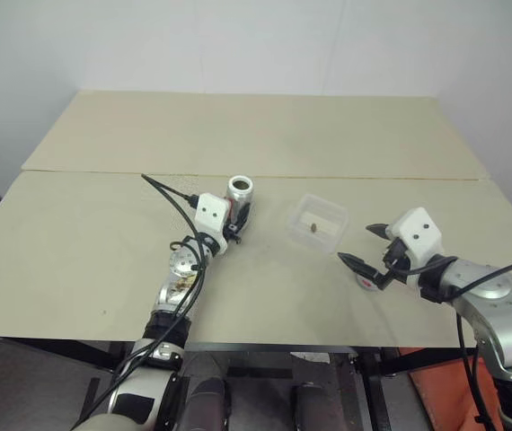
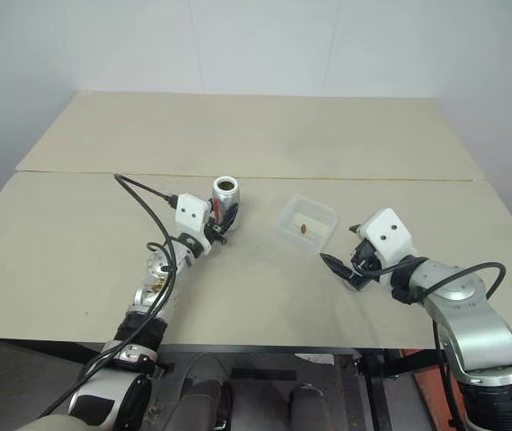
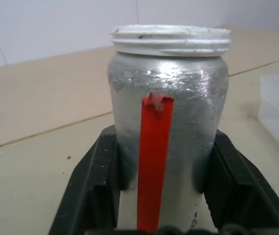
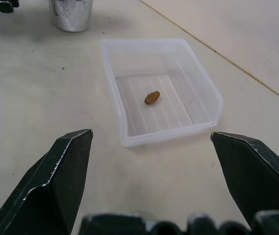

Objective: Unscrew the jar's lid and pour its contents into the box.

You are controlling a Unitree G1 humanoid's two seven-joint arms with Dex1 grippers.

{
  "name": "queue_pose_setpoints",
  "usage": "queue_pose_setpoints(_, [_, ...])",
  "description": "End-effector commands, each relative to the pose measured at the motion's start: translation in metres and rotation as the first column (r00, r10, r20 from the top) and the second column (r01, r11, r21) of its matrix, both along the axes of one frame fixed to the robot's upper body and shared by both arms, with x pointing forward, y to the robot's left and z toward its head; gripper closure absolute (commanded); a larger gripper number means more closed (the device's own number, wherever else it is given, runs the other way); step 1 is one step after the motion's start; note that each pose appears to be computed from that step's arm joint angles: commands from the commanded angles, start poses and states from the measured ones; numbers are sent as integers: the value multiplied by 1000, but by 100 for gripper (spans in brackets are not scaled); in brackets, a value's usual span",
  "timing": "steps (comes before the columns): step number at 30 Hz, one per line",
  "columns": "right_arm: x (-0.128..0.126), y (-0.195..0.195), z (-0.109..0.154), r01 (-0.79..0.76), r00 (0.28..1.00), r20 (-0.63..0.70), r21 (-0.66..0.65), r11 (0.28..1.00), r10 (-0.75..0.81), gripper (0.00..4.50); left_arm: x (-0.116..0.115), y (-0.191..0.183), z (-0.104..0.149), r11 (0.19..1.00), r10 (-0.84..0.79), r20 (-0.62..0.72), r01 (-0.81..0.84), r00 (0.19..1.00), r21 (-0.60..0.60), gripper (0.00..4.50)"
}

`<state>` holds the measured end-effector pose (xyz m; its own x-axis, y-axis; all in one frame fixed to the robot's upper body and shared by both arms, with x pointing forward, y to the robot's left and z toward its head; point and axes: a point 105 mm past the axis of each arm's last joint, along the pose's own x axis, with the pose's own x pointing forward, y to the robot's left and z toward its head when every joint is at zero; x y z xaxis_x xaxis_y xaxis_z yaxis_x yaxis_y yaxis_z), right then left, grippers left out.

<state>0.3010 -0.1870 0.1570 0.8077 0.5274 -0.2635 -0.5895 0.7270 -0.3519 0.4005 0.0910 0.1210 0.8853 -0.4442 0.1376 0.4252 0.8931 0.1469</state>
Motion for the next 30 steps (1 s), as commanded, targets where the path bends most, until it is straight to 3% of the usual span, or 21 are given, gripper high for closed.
queue_pose_setpoints(1, [1,2,12,-19,998,63,-24,1000,20,0,-1,2,7,1000,9,19,-8,1000,-26,95])
queue_pose_setpoints(4, [2,3,12,-18,998,67,-24,1000,19,0,-1,3,7,1000,12,20,-12,1000,-19,2])
queue_pose_setpoints(17, [4,4,12,-30,997,68,-37,999,32,0,-24,14,16,998,6,-4,-6,1000,-57,2])
queue_pose_setpoints(25, [5,7,10,-71,996,56,-74,995,76,0,-44,21,14,1000,13,-44,-14,999,-11,2])
queue_pose_setpoints(30, [2,6,16,-101,993,57,-72,992,105,0,-70,28,29,994,-105,-24,105,994,-33,2])
